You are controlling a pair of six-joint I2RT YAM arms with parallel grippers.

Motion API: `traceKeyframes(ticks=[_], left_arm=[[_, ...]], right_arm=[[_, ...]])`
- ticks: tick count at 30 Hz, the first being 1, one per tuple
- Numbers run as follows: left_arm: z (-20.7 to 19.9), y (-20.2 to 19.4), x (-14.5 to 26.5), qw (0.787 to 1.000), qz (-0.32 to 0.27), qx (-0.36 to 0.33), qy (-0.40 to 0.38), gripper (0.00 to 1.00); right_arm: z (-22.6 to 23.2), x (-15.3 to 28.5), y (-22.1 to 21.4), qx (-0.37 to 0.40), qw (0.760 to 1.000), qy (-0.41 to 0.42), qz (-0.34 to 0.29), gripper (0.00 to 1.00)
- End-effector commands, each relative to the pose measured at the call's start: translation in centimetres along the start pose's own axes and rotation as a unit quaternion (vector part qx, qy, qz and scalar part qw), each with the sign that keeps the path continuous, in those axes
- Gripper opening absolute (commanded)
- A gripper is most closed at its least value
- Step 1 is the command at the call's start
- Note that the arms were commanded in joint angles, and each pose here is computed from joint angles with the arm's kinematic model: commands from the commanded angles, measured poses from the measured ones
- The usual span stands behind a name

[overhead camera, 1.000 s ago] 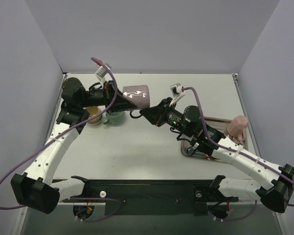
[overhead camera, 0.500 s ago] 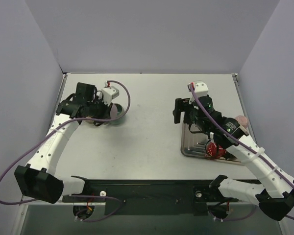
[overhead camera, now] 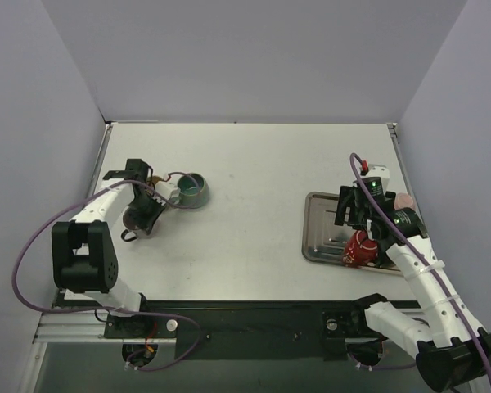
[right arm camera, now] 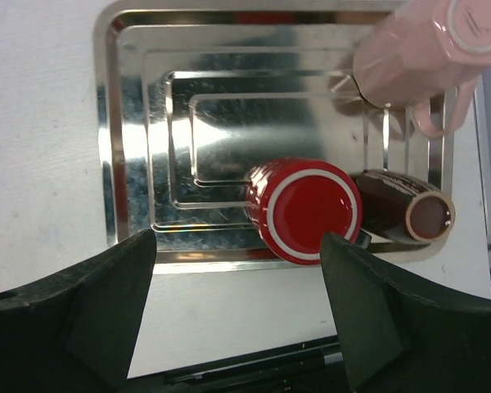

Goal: Turn the mug right side up

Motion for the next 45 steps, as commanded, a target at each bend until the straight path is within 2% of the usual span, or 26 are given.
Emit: traceKeyframes(ticks=[1, 2, 4, 6, 8, 13, 18, 25, 28, 32, 36, 38, 41, 43, 45], left_arm=[[1.7, 0.8, -1.0, 1.000, -0.005, -0.015, 0.010, 0.00], [1.7, 0.7, -1.2, 1.000, -0.001, -0.016, 0.009, 0.00], [1.5, 0.5, -1.5, 1.000, 0.001, -0.018, 0.004, 0.18], [1.3, 0.4, -1.4, 1.000, -0.006, -0.022, 0.000, 0.51], [1.2, 0.4, -0.9, 1.000, -0.014, -0.024, 0.004, 0.69], [0.5, 0.7, 2.2, 0.997, -0.065, -0.031, 0.009, 0.73], [-0.6, 0.4, 5.4, 0.992, -0.117, -0.046, 0.014, 0.75], [-1.9, 0.4, 7.8, 0.985, -0.160, -0.061, 0.007, 0.78], [-2.3, 0.6, 8.4, 0.984, -0.169, -0.063, 0.006, 0.78], [-2.5, 0.9, 8.8, 0.983, -0.173, -0.066, 0.004, 0.78], [-2.8, 1.1, 8.7, 0.983, -0.172, -0.071, -0.002, 0.78], [-2.9, 1.0, 8.6, 0.982, -0.173, -0.074, -0.005, 0.78], [-3.2, 1.2, 8.6, 0.981, -0.174, -0.084, -0.008, 0.78], [-3.2, 1.5, 8.7, 0.980, -0.179, -0.088, -0.005, 0.78], [-3.2, 1.8, 8.9, 0.978, -0.186, -0.090, -0.003, 0.78]], right_arm=[[-2.1, 0.2, -2.4, -0.031, 0.998, -0.044, 0.031, 0.76], [-2.5, 0.2, -2.6, -0.038, 0.997, -0.057, 0.028, 0.76], [-3.3, -0.1, -3.2, -0.047, 0.995, -0.082, 0.028, 0.76], [-3.8, -0.6, -4.3, -0.061, 0.993, -0.097, 0.035, 0.77], [-4.3, -1.1, -5.0, -0.087, 0.990, -0.109, 0.036, 0.78], [-4.7, -3.3, -6.6, -0.162, 0.980, -0.099, 0.054, 0.78], [-4.1, -5.8, -7.6, -0.171, 0.977, -0.088, 0.092, 0.74], [-1.3, -8.5, -5.8, -0.216, 0.973, -0.005, 0.087, 0.63], [0.3, -9.2, -4.9, -0.223, 0.971, 0.015, 0.079, 0.63], [3.2, -8.4, -3.0, -0.165, 0.982, 0.049, 0.075, 0.64], [1.8, -7.2, -2.3, -0.086, 0.992, 0.016, 0.087, 0.67], [0.5, -6.1, -2.5, -0.026, 0.995, 0.000, 0.098, 0.67], [-1.3, -4.5, -3.3, 0.112, 0.987, 0.013, 0.110, 0.67], [-2.6, -4.4, -3.9, 0.200, 0.976, 0.000, 0.084, 0.68], [-3.4, -4.8, -3.9, 0.232, 0.972, -0.024, 0.035, 0.70]])
Point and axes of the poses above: each gripper's point midway between its finger pads, its own x axis back along the fingers, its own z axis along the line the jaws close on, y = z × x, the point moved 7 cm from there along x, back along the fingers, and after that the axes turned 1 degree about x, right-handed, at the moved point
